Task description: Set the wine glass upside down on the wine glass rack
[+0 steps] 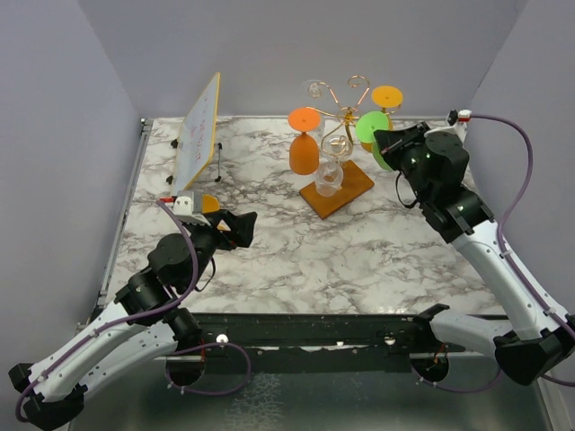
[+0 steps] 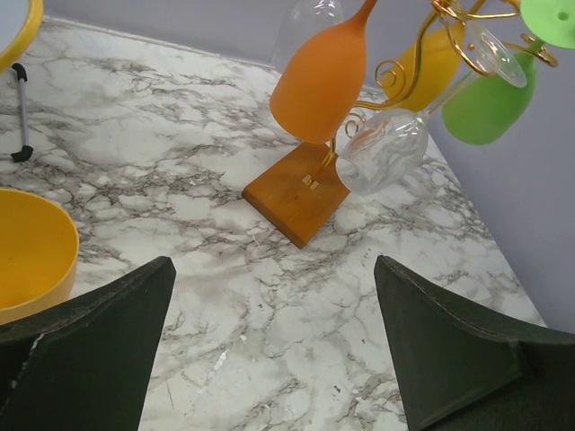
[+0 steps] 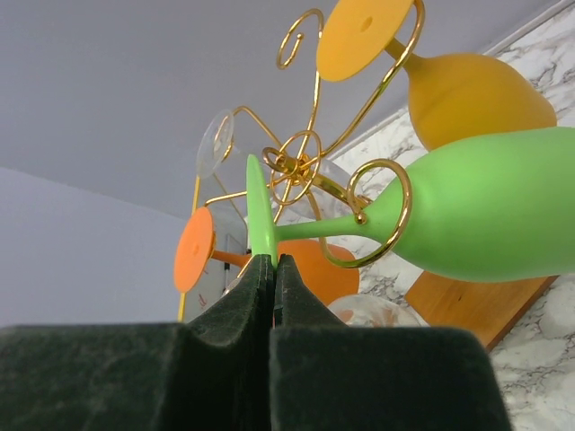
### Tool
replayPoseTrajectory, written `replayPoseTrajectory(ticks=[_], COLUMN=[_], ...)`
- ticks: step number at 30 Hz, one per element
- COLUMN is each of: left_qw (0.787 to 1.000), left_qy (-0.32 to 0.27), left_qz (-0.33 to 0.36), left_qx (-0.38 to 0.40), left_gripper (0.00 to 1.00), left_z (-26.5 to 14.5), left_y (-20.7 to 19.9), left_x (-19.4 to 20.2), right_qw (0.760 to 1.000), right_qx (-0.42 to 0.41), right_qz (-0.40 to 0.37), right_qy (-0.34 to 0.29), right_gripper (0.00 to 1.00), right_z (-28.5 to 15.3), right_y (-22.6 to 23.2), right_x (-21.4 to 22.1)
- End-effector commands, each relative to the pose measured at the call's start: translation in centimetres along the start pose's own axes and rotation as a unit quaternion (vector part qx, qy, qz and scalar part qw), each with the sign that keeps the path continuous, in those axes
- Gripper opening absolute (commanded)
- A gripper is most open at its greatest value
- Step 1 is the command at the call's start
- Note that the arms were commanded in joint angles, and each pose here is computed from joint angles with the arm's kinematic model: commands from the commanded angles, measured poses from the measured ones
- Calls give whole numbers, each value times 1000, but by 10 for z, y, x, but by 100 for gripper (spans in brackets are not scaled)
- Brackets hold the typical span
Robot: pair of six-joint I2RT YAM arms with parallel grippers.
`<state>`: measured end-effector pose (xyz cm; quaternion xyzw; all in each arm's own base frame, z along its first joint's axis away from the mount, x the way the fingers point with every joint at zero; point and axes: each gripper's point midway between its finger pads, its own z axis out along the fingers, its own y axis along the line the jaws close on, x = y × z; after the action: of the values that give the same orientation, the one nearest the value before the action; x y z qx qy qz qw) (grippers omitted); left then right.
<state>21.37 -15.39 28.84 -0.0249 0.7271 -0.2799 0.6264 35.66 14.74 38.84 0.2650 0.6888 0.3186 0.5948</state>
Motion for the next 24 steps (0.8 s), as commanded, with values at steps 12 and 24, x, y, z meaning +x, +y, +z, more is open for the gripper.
replayPoseTrajectory(ticks=[12, 24], left_qw=[999, 998], left_qy=[29, 33], left_qz=[6, 9], left_qx=[-37, -44], left_gripper=[93, 93], left_z=[5, 5], left_y=[12, 15], left_x=[18, 19], right_qw=[996, 994], right_qx=[66, 74], right_qz=[3, -43], right_qy=[-64, -73], right_gripper=[1, 1], right_z=[-12, 11], right_y=[-30, -30], right_x=[-24, -24])
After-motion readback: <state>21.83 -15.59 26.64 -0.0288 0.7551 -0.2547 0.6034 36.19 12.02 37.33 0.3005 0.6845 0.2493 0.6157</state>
